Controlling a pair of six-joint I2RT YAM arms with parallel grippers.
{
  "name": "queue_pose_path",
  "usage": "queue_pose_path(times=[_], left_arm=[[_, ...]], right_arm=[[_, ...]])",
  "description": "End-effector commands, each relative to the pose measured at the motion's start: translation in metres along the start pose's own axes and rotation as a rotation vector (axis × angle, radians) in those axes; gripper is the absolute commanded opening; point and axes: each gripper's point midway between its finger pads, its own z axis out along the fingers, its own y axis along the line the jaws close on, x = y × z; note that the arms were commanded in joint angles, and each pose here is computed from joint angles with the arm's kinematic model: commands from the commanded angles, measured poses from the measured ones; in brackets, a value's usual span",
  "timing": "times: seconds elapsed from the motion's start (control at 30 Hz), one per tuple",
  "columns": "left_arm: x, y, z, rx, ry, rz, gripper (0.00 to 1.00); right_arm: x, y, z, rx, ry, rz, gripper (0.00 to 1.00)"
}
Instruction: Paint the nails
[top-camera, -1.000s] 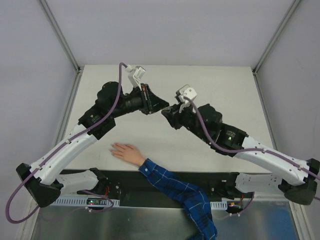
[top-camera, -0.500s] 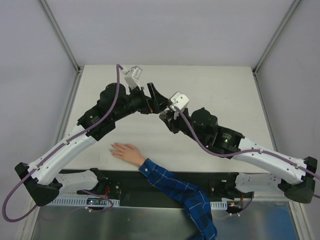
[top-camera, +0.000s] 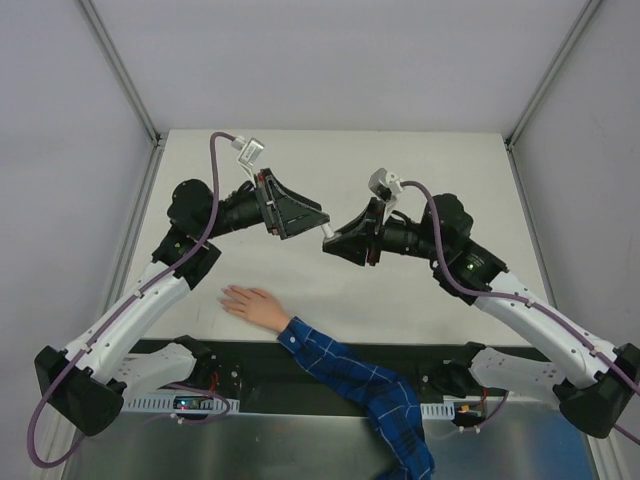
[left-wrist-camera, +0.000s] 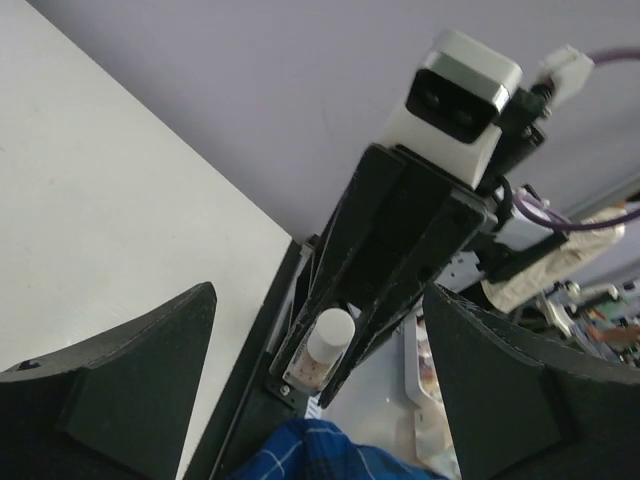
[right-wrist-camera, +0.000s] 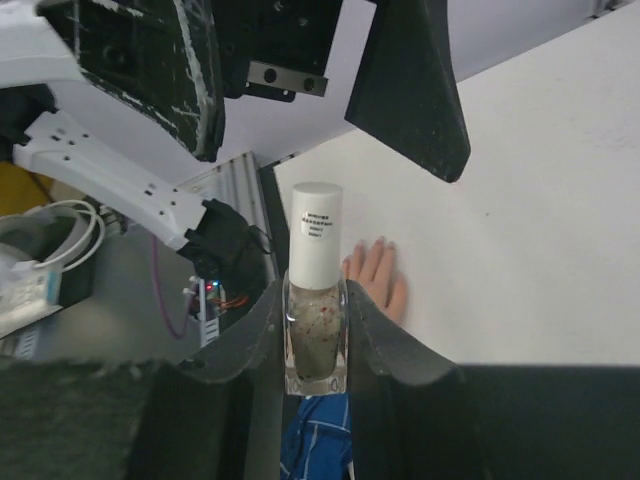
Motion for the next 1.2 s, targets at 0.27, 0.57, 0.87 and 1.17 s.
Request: queue_pose_path(times=[0.27, 0.57, 0.87, 1.17], left_arm=[[0.006, -0.037, 0.003, 0.237, 0.122, 0.077, 0.62], [-0.006, -0.041, 0.01, 0.24, 0.106, 0.104, 0.13], [-0.01, 0.019, 0.035, -0.482, -0.036, 0.26, 0.0], [-0.018, 0.006, 0.054, -0.449, -0.05, 0.167, 0.0]], right_arm=[[-0.045, 0.028, -0.009, -0.244, -0.145, 0.061, 0.0], [-0.045, 0.02, -0.004, -0.221, -0.149, 0.049, 0.0], [-0.06, -0.057, -0.038, 0.911, -0.198, -0.362, 0.0], [-0.062, -0.021, -0.013, 0.746, -0.212, -0.484, 0.0]])
